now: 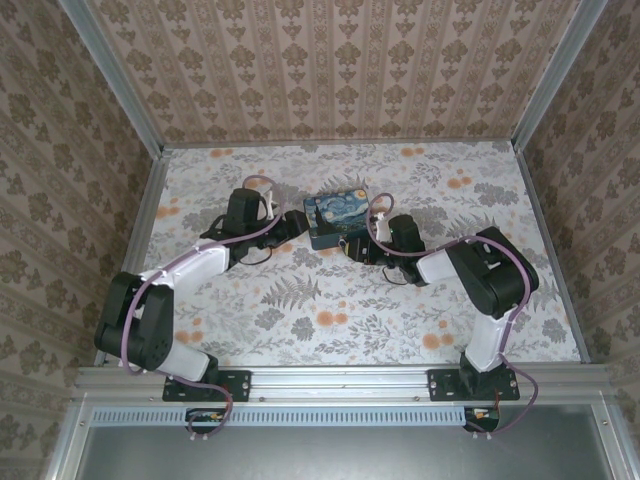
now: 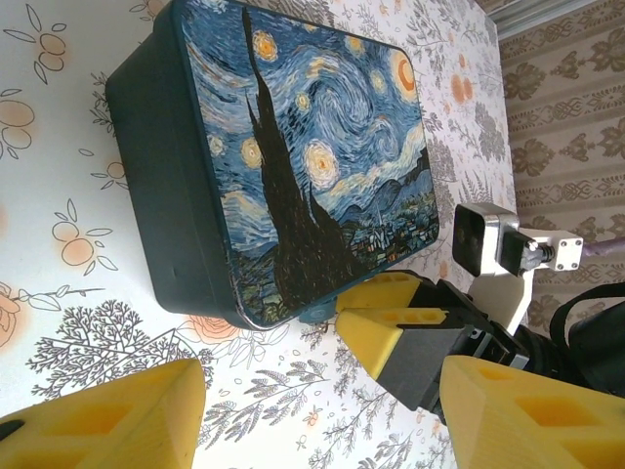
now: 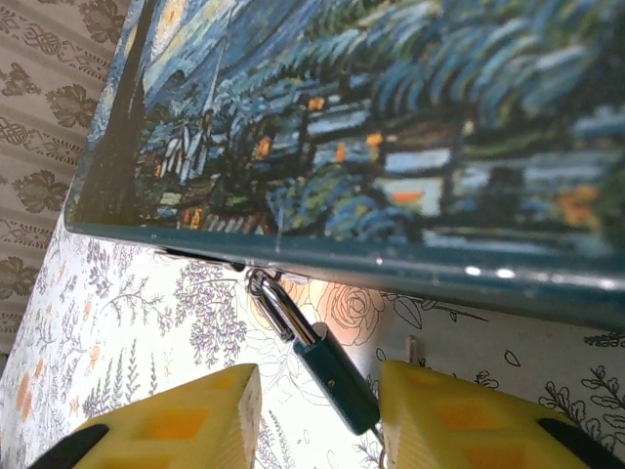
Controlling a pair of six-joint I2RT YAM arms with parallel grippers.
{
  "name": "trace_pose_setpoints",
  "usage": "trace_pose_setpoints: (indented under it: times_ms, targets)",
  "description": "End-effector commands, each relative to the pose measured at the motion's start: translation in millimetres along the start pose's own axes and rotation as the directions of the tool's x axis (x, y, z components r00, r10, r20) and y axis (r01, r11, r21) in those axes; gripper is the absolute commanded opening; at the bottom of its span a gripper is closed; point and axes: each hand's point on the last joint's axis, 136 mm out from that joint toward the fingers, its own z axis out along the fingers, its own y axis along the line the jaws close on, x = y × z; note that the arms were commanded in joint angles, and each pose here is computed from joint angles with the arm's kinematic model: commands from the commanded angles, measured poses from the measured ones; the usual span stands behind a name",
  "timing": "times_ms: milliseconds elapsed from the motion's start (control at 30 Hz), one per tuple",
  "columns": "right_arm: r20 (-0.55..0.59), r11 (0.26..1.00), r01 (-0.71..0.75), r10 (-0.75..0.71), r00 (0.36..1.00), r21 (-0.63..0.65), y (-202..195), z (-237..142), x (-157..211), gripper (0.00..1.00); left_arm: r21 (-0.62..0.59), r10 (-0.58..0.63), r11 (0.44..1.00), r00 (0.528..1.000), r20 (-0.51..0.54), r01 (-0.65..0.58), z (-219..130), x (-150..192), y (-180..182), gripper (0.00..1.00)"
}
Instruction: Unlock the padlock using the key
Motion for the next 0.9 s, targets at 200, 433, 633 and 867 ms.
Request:
trace_pose_setpoints:
  times_ms: [200,433,633,867]
  targets:
    - [-0.019,1.000,-0.008,0.007,1.000,-0.020,-3.5,6.3,6.8,0.42,0.024,0.018,1.000,1.000,0.013,-0.019,0.1,-8.5,-4.4,0.66]
    - [-0.030,1.000,-0.019,0.019,0.999,-0.021,-5.9,9.1,11.6,0.33,0.027,0.013,1.000,1.000,0.011,-0.013,1.4,-8.0,-3.8,0.66]
    - [-0.026,1.000,-0.027,0.027,0.999,-0.007,-9.5,7.0,15.0,0.21,0.029,0.014,0.999,1.000,0.015,-0.014,1.7,-10.0,-5.0,0.66]
    - [-0.010,0.999,-0.050,0.049,0.999,-0.009,-8.4,5.2,12.8,0.08,0.020,0.026,0.999,1.000,0.011,-0.027,1.6,-10.0,-4.3,0.66]
